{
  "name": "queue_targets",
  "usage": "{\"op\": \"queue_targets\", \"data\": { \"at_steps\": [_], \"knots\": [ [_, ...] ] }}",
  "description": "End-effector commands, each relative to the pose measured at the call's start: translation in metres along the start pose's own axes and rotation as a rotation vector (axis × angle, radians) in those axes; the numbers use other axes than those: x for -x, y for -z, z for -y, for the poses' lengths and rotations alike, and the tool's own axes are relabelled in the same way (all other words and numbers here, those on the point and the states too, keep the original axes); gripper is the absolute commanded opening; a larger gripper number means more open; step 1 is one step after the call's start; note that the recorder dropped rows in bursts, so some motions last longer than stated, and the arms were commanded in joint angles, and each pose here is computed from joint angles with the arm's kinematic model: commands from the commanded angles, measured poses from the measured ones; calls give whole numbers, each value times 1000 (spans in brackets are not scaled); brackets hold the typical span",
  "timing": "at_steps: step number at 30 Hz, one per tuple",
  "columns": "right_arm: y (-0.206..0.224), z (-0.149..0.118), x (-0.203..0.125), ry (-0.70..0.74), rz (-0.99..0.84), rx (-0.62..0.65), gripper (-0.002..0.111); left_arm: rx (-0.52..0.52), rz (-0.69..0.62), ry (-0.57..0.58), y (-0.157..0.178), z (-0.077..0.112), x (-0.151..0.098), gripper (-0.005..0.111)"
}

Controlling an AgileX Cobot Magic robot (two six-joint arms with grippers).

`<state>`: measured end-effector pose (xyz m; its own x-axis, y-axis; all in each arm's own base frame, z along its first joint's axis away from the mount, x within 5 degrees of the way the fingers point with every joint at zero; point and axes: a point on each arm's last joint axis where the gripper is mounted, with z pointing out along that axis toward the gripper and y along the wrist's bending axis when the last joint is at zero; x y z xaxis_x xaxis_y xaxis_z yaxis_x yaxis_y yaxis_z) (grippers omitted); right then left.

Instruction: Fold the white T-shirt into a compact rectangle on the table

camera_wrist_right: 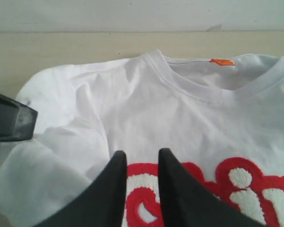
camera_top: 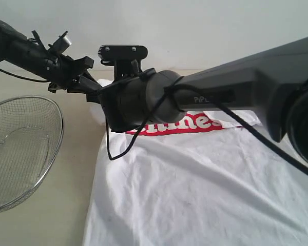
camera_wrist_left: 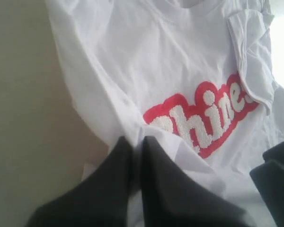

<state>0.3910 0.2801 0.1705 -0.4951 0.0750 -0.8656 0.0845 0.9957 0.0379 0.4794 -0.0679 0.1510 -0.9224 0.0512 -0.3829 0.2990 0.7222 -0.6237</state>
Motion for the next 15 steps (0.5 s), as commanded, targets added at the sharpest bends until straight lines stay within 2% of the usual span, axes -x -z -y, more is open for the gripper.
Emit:
{"op": "queue_targets", "data": {
  "at_steps": [1, 2, 3, 5, 7, 8, 10, 12, 15],
  "knots": [
    [-6, 6, 1, 10, -10, 4, 36, -11, 12, 0, 5, 5, 3, 4],
    [-7, 6, -1, 52, -14, 8, 44, -11, 12, 0, 5, 5, 3, 4],
    [-8, 4, -2, 85, -20, 27, 46, -11, 12, 0, 5, 5, 3, 4],
    [-5, -7, -4, 120, -46, 156, 47, -12, 16, 1, 5, 5, 4, 4],
    [2, -20, -3, 10, -89, 306, 47, -9, 19, 1, 5, 5, 4, 4],
    [6, -26, -2, -107, -128, 380, 47, -9, 19, 1, 5, 5, 4, 4],
    [8, -31, -4, -202, -172, 432, 47, -9, 19, 1, 5, 5, 4, 4],
    [9, -36, -7, -236, -208, 484, 47, -9, 19, 1, 5, 5, 4, 4],
    [13, -34, 1, -232, -181, 472, 47, -10, 17, 1, 5, 5, 4, 4]
  ]
}}
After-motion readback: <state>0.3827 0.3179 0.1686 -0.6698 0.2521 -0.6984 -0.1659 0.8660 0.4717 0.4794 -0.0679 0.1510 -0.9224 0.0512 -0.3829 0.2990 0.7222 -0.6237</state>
